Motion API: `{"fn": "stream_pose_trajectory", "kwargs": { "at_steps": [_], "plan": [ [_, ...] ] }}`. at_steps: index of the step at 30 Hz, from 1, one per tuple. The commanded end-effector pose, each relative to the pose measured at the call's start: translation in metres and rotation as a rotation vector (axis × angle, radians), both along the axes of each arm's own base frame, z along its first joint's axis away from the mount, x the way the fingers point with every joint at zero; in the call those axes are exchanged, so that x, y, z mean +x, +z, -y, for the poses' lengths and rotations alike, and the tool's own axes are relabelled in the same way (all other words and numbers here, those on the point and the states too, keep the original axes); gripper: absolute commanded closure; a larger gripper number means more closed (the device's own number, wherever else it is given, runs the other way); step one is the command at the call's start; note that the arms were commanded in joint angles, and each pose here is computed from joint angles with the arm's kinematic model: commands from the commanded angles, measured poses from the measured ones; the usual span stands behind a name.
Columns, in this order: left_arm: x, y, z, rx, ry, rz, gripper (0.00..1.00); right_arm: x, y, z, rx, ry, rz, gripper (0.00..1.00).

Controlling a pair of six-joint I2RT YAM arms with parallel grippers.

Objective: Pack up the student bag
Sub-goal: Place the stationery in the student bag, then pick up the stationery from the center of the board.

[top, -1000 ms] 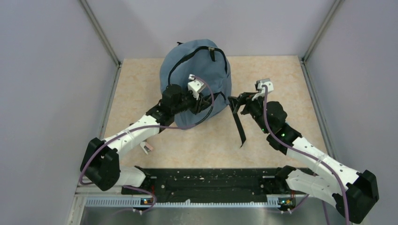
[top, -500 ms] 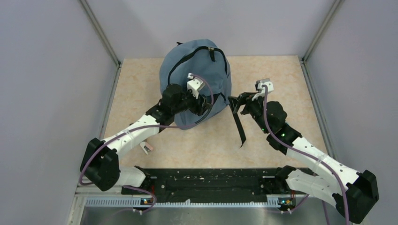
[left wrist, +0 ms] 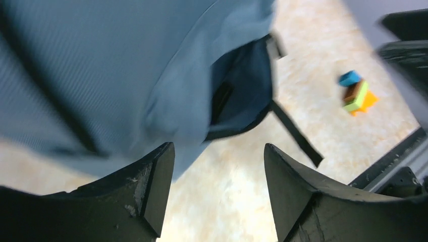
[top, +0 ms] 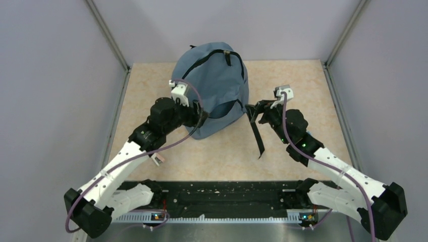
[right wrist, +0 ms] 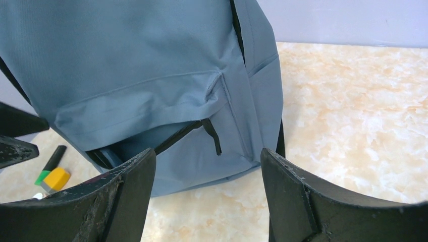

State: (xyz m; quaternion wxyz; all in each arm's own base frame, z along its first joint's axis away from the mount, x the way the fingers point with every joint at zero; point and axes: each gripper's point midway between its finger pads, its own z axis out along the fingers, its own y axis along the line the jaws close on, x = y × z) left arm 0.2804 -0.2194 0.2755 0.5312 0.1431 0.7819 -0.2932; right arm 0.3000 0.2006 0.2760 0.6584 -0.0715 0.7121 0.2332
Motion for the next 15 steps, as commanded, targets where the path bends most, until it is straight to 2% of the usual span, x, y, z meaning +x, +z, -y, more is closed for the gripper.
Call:
{"fn": "stream_pose_trajectory", "kwargs": {
  "at_steps": [1, 7, 9, 12, 15],
  "plan": [
    [-0.029, -0.081, -0.062, 0.092, 0.267, -0.363, 0.30, 0.004, 0.000, 0.007, -0.004, -0.032, 0.016, 0.25],
    [-0.056, -0.138, -0.120, 0.003, 0.561, -0.605, 0.28, 0.004, -0.009, 0.017, -0.022, -0.077, 0.008, 0.24],
    [-0.063, -0.154, -0.136, 0.034, 0.653, -0.647, 0.25, 0.004, -0.010, 0.020, -0.032, -0.089, 0.011, 0.24],
    [-0.069, -0.175, -0.156, 0.089, 0.773, -0.722, 0.16, 0.004, -0.010, 0.024, -0.041, -0.101, 0.016, 0.23],
    [-0.070, -0.191, -0.171, 0.113, 0.876, -0.786, 0.13, 0.002, -0.013, 0.025, -0.039, -0.103, 0.011, 0.23]
  ]
}}
